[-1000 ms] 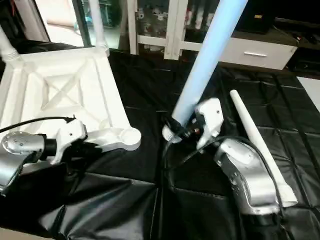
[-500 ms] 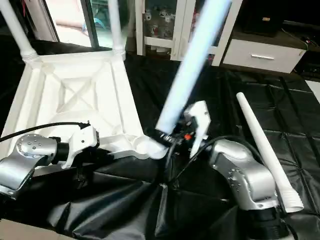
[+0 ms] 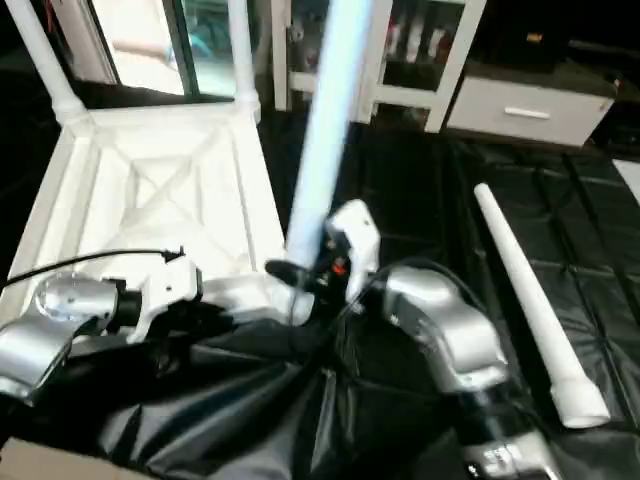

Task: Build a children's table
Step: Insert table leg to table base

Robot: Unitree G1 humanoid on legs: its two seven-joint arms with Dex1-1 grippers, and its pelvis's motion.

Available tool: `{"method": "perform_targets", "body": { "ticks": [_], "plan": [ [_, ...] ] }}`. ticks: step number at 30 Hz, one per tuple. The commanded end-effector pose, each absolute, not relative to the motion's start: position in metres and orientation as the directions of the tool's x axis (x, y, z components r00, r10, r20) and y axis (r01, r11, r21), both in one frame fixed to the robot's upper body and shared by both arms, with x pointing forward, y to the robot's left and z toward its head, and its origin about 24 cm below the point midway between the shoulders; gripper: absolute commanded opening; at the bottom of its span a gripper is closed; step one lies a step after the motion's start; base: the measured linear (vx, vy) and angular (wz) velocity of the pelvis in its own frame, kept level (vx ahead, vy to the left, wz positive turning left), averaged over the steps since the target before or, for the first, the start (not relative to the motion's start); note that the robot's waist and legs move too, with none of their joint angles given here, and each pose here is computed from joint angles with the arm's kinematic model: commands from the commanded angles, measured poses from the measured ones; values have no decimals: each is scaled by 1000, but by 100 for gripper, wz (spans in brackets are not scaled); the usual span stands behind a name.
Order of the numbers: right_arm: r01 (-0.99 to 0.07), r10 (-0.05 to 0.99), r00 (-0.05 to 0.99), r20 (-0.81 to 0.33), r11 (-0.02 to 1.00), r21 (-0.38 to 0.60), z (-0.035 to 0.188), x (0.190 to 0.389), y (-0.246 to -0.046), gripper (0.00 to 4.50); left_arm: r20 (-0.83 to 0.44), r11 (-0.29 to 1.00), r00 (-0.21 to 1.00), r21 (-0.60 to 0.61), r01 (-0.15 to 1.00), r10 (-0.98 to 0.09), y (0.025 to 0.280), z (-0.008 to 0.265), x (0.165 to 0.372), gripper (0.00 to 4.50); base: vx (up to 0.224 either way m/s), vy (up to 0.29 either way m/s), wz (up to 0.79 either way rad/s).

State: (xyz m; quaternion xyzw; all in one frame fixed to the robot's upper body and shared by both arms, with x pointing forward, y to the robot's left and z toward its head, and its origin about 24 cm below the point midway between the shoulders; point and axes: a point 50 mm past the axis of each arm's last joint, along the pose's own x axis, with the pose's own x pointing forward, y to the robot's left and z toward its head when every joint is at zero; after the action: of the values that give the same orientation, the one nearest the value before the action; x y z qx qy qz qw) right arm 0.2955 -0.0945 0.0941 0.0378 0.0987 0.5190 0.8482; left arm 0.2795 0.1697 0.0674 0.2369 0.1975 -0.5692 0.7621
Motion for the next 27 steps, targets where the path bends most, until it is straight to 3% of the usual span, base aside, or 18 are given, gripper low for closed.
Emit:
{"method": "perform_targets", "body": {
  "ticks": [1,13,27],
  "plan": [
    [-880,888,442,-127,456,133,95,299,-93,188,-501,181,195,76,981,-843,149,60,270,4,0,0,0],
    [-897,873,412,-261,438,49,78,306,-90,188,-511,182,197,80,980,-837,151,60,270,4,0,0,0],
    [-922,895,328,-303,373,103,72,295,-99,188,-519,192,208,85,978,-829,153,61,275,4,0,0,0]
  ]
}}
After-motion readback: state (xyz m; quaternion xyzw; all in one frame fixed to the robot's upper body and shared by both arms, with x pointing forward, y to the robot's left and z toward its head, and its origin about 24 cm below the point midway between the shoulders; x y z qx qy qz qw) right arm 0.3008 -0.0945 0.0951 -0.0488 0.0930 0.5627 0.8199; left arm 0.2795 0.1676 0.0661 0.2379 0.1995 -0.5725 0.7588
